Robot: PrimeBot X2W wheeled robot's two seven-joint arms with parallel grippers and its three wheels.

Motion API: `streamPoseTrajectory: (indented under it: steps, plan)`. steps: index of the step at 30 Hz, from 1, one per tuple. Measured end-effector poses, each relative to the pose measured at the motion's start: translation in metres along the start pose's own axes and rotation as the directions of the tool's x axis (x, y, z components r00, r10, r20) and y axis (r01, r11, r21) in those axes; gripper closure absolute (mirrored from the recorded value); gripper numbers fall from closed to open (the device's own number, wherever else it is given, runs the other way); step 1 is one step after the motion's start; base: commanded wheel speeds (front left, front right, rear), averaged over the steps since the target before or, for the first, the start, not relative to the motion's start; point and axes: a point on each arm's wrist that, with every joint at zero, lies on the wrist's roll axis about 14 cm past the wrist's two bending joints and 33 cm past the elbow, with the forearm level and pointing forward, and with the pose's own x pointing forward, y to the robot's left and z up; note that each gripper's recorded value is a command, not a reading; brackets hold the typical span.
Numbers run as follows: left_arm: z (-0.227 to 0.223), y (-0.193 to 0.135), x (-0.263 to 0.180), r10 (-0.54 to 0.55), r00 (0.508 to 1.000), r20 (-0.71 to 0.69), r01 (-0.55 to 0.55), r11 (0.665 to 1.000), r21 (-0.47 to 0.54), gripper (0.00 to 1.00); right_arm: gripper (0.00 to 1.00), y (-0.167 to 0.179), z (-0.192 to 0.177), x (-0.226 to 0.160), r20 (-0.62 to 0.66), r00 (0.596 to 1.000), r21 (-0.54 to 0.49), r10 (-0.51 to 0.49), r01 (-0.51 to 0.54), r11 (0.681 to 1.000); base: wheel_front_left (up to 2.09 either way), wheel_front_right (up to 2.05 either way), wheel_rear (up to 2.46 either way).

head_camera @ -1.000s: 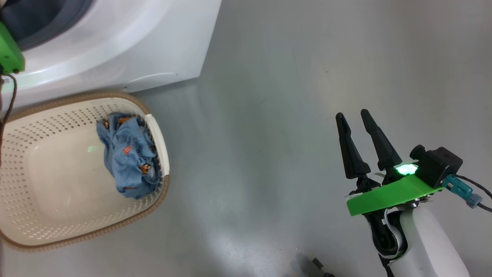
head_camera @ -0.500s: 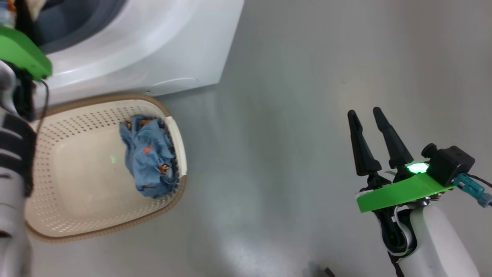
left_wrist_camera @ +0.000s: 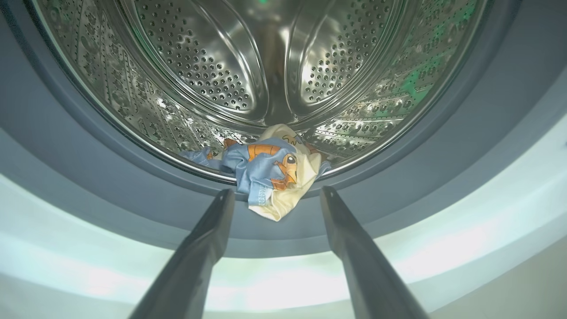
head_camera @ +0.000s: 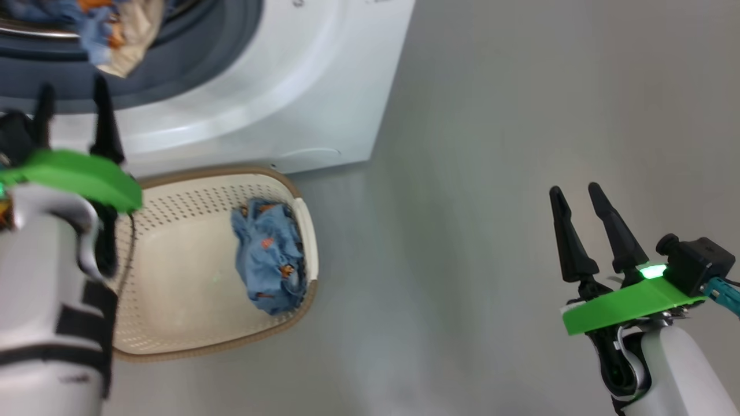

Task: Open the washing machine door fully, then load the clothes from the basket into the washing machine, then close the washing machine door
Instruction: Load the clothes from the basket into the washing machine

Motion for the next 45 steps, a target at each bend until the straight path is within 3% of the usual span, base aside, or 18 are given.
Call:
streamPoseTrajectory:
  steps: [8,30,39,45]
  plan:
    - [0.011,0.003,-0.053,0.026,0.999,0.047,-0.028,0.999,0.041,0.0,0.0,0.01,0.012,-0.005,0.02,0.999,-0.009,0.045,-0.045,0.999,0.0,0.0,0.0]
    - [0.016,0.036,-0.22,0.194,0.977,0.087,-0.201,0.976,0.079,0.0,0.0,0.016,0.02,-0.068,0.022,0.997,-0.008,0.079,-0.079,0.997,0.0,0.0,0.0]
    - [0.018,0.041,-0.263,0.237,0.965,0.109,-0.246,0.966,0.075,0.0,0.0,0.011,0.027,-0.084,0.045,0.996,-0.012,0.071,-0.07,0.997,0.0,0.0,0.0]
    - [0.019,0.044,-0.269,0.252,0.961,0.117,-0.261,0.963,0.069,0.0,0.0,0.006,0.026,-0.088,0.042,0.998,-0.011,0.056,-0.055,0.998,0.0,0.0,0.0]
